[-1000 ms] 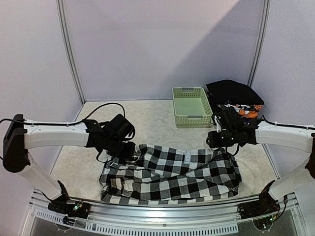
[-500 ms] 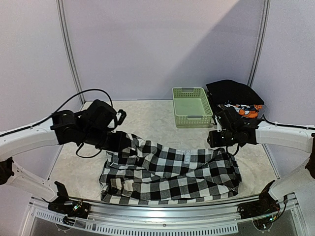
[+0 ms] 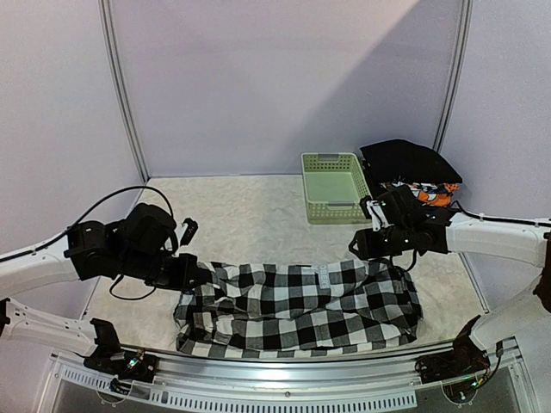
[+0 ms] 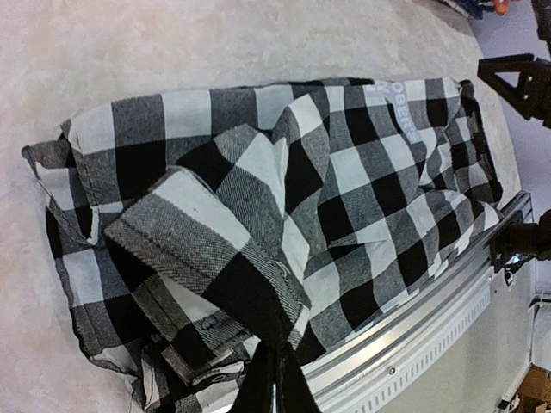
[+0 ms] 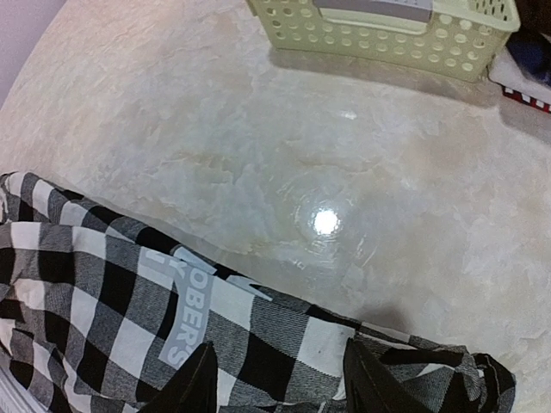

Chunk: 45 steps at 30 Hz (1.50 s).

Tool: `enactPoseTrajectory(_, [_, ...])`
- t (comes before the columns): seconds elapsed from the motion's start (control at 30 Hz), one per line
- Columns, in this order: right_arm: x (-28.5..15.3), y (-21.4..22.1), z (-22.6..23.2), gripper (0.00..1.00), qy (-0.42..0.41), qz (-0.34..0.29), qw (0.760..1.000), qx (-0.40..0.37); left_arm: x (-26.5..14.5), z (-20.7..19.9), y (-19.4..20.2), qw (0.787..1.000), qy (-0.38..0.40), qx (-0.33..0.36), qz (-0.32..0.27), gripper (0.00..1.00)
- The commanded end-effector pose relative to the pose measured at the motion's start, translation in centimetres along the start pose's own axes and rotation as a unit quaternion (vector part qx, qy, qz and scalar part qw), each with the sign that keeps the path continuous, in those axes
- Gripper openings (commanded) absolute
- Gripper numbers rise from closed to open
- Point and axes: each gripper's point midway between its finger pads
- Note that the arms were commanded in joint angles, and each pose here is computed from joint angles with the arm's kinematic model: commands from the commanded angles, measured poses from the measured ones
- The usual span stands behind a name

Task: Fold and stack the mixed laundry pile
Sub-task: Adjust the rectangle-folded shirt at the center of the board.

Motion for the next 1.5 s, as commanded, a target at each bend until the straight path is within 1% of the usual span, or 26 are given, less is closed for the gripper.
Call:
enactPoseTrajectory(0.0, [0.8, -0.1, 1.6, 0.51, -0.036, -0.005, 0.999, -0.004, 2.0, -0.5, 0.6, 0.999, 0.033, -0.007, 0.009, 0.00])
enactPoseTrajectory(0.07, [1.3, -0.3, 2.4, 0.50, -0.053, -0.008, 0.999, -0.001, 2.5, -0.7, 0.6, 0.999, 0.036, -0.003, 0.011, 0.00])
enactPoseTrajectory(0.13, [2.2, 0.0, 2.9, 0.50, -0.053, 0.007, 0.999, -0.007, 3.0, -0.5, 0.8, 0.999, 0.032, 0.003, 0.015, 0.00])
enactPoseTrajectory(0.2, [3.1, 0.5, 2.6, 0.50, -0.030, 0.026, 0.999, -0.011, 3.5, -0.1, 1.0, 1.000, 0.022, 0.007, 0.019, 0.00])
enactPoseTrajectory(0.3, [4.8, 2.6, 1.2, 0.50, 0.012, 0.069, 0.997, -0.012, 4.2, 0.5, 1.4, 1.000, 0.011, 0.012, 0.026, 0.00])
enactPoseTrajectory(0.37, [5.2, 4.1, 0.2, 0.50, 0.036, 0.095, 0.995, -0.011, 4.4, 0.9, 1.4, 1.000, 0.004, 0.013, 0.024, 0.00])
enactPoseTrajectory(0.63, [4.2, 8.7, -4.3, 0.50, 0.151, 0.149, 0.977, 0.008, 4.4, 2.0, 1.1, 1.000, -0.009, 0.016, 0.020, 0.00])
enactPoseTrajectory(0.73, [3.9, 10.0, -4.8, 0.50, 0.163, 0.162, 0.973, 0.019, 4.7, 2.2, 1.0, 1.000, -0.008, 0.015, 0.023, 0.00])
enactPoseTrajectory(0.87, [3.8, 10.6, -5.0, 0.50, 0.166, 0.168, 0.971, 0.023, 5.4, 3.0, 1.0, 0.999, -0.013, 0.012, 0.030, 0.00])
enactPoseTrajectory(0.93, [3.8, 11.0, -5.4, 0.49, 0.176, 0.177, 0.968, 0.020, 5.7, 3.8, 1.0, 0.999, -0.027, 0.009, 0.031, 0.00])
enactPoseTrajectory(1.03, [3.3, 11.7, -6.0, 0.44, 0.193, 0.188, 0.963, 0.021, 5.8, 5.6, 0.8, 0.998, -0.062, 0.001, 0.028, 0.01])
enactPoseTrajectory(1.07, [3.1, 11.8, -6.1, 0.44, 0.196, 0.189, 0.962, 0.022, 5.8, 6.0, 0.9, 0.997, -0.070, 0.000, 0.030, 0.02])
enactPoseTrajectory(1.17, [2.6, 11.4, -6.1, 0.45, 0.194, 0.181, 0.964, 0.023, 4.9, 8.4, 0.1, 0.990, -0.138, 0.003, 0.007, 0.19])
enactPoseTrajectory(1.27, [2.1, 10.1, -5.5, 0.46, 0.180, 0.162, 0.970, 0.025, 2.2, 10.7, -2.5, 0.970, -0.237, 0.017, -0.046, 0.42])
enactPoseTrajectory(1.33, [1.7, 9.0, -4.8, 0.47, 0.160, 0.146, 0.976, 0.024, 1.0, 10.8, -3.9, 0.961, -0.263, 0.026, -0.074, 0.53])
enactPoseTrajectory(1.4, [1.0, 7.6, -3.9, 0.48, 0.140, 0.125, 0.982, 0.023, 1.1, 9.4, -4.9, 0.965, -0.246, 0.047, -0.082, 0.56])
enactPoseTrajectory(1.47, [0.2, 6.6, -2.9, 0.49, 0.121, 0.108, 0.987, 0.019, 1.8, 7.0, -5.6, 0.972, -0.210, 0.068, -0.082, 0.56])
Point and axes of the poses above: each gripper's point midway between its finger pads, its own x axis out along the fingers, its own z axis along the line the jaws close on, y = z × x, and after that the axes turned 11 degrees about -x, right-handed
